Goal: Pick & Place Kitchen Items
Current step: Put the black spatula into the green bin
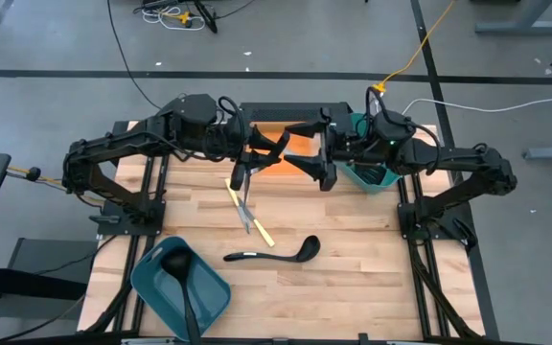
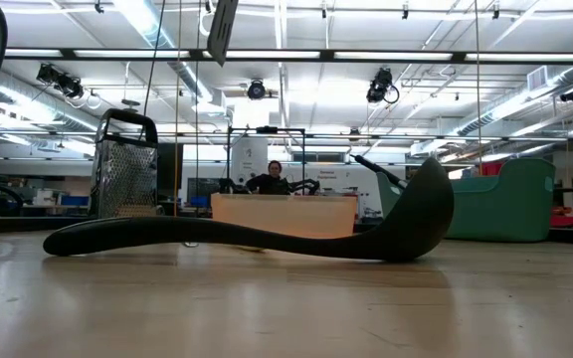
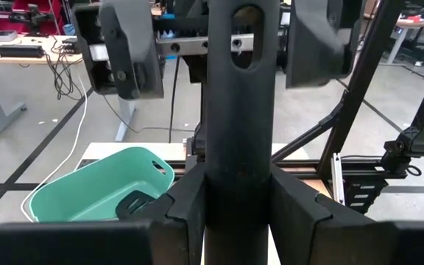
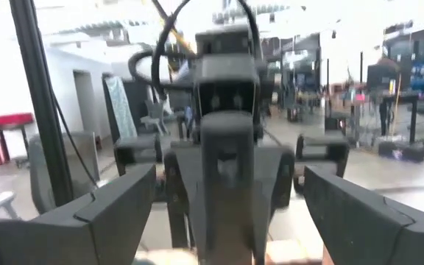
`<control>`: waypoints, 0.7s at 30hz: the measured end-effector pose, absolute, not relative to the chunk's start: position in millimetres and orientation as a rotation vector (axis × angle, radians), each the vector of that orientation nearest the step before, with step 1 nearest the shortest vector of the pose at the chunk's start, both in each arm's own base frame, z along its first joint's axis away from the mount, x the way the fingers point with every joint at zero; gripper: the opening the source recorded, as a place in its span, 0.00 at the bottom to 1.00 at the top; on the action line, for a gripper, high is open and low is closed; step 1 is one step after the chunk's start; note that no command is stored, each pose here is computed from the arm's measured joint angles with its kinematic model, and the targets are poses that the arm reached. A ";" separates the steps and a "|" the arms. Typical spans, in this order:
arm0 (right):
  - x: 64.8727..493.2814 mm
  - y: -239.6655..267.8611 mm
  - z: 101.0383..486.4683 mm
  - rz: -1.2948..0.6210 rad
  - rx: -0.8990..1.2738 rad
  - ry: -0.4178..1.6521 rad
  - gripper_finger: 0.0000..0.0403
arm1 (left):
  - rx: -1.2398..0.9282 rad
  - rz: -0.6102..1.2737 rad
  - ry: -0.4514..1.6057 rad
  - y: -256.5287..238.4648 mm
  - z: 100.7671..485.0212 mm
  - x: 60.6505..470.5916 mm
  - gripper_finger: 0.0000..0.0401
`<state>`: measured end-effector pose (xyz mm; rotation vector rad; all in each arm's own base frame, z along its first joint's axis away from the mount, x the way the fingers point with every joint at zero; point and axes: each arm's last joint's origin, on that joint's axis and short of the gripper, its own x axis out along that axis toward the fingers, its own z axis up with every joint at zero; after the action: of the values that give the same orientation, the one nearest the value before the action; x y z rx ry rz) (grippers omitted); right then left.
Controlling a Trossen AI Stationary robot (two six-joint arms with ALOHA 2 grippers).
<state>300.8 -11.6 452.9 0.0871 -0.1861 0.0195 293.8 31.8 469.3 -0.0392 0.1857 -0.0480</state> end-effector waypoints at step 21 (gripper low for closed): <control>329.1 -13.6 442.0 0.034 0.073 -0.271 0.86 | -0.030 -0.050 0.184 31.8 469.4 293.9 0.30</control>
<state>329.1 -13.6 442.0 0.0731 -0.2707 0.0344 293.9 31.8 469.4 -0.0295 0.1841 -0.0497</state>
